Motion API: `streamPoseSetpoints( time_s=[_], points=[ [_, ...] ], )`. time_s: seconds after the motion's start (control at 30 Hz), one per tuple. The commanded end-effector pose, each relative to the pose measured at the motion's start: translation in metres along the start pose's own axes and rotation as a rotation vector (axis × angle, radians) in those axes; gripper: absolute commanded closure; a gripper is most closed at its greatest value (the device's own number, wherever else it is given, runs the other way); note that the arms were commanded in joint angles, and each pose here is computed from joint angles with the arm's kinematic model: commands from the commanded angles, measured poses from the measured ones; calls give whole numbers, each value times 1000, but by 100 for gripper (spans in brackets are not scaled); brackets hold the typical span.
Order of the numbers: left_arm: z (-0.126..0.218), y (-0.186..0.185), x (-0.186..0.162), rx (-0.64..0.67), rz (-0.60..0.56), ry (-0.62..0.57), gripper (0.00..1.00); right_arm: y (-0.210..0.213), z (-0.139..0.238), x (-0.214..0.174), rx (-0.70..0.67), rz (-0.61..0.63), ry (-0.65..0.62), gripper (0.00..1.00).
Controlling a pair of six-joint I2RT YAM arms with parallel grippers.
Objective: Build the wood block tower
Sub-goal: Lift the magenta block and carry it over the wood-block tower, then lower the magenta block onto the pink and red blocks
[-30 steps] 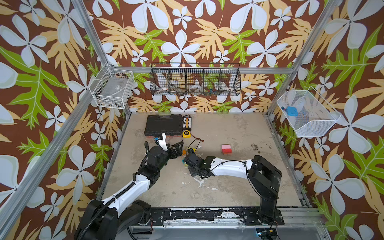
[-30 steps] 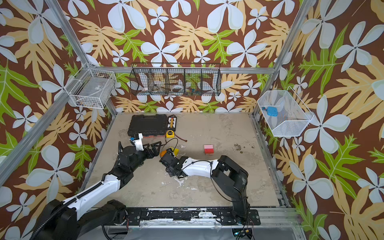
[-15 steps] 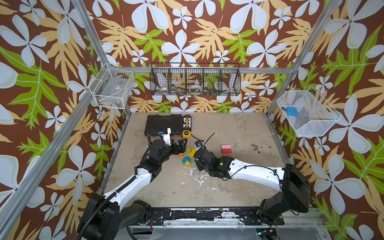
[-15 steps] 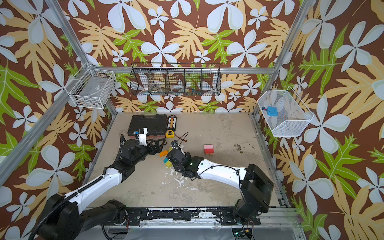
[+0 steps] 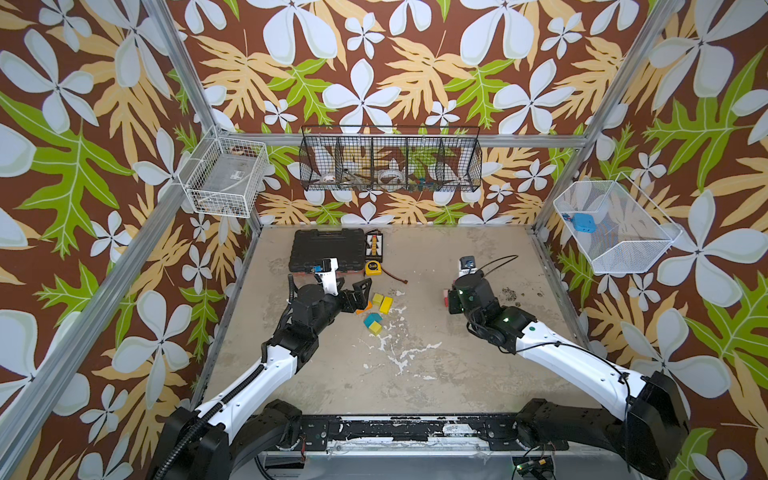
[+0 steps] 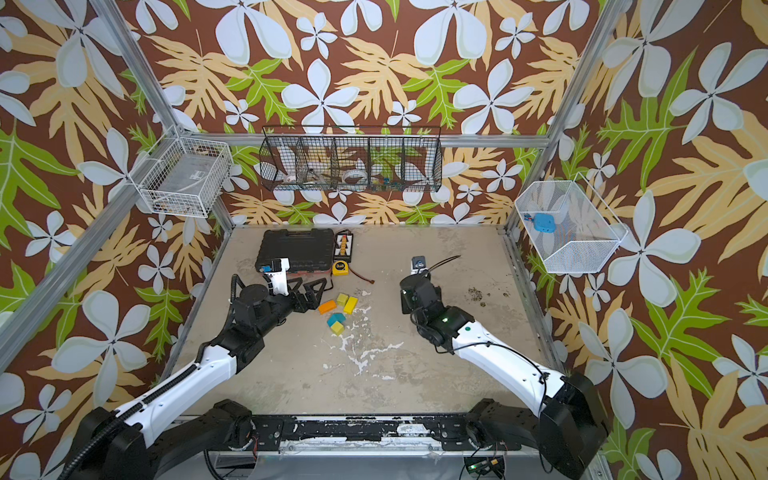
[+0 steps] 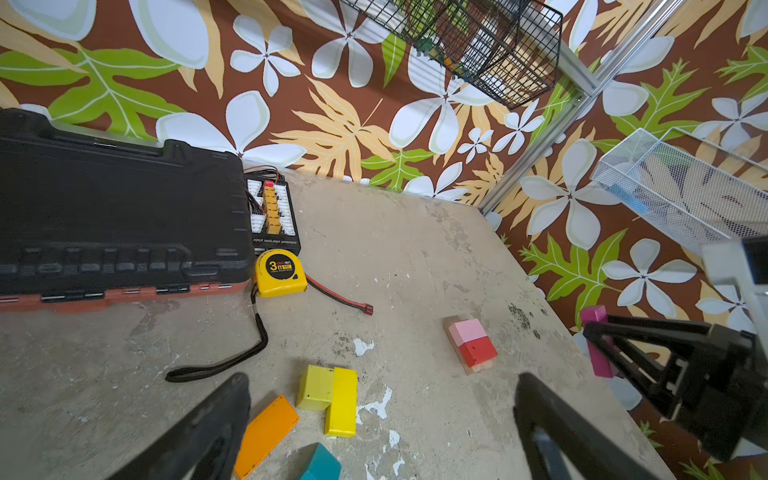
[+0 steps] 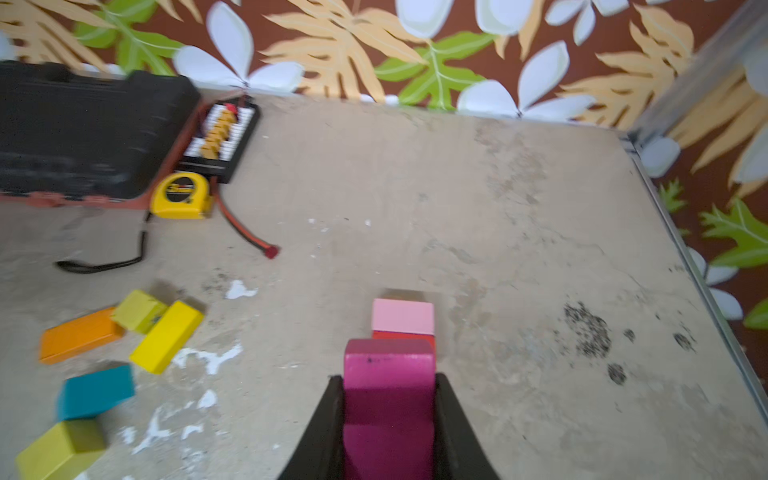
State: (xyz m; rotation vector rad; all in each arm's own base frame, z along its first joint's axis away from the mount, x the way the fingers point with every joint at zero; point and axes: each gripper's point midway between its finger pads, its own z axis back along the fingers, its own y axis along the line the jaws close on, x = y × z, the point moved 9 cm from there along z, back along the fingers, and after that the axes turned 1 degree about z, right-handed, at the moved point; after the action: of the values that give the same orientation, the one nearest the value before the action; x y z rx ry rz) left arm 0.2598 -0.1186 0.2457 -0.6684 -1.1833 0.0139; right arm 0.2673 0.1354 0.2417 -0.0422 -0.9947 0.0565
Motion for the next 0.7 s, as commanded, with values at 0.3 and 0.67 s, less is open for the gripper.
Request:
streamPoseSetpoints(
  time_s=[0.3, 0.67],
  points=[
    [-17, 0, -3, -29, 8, 38, 0, -17, -50, -13, -17, -19, 221, 100],
    [-16, -2, -4, -55, 10, 40, 0, -8, -73, -10, -25, 46, 265, 100]
  ],
)
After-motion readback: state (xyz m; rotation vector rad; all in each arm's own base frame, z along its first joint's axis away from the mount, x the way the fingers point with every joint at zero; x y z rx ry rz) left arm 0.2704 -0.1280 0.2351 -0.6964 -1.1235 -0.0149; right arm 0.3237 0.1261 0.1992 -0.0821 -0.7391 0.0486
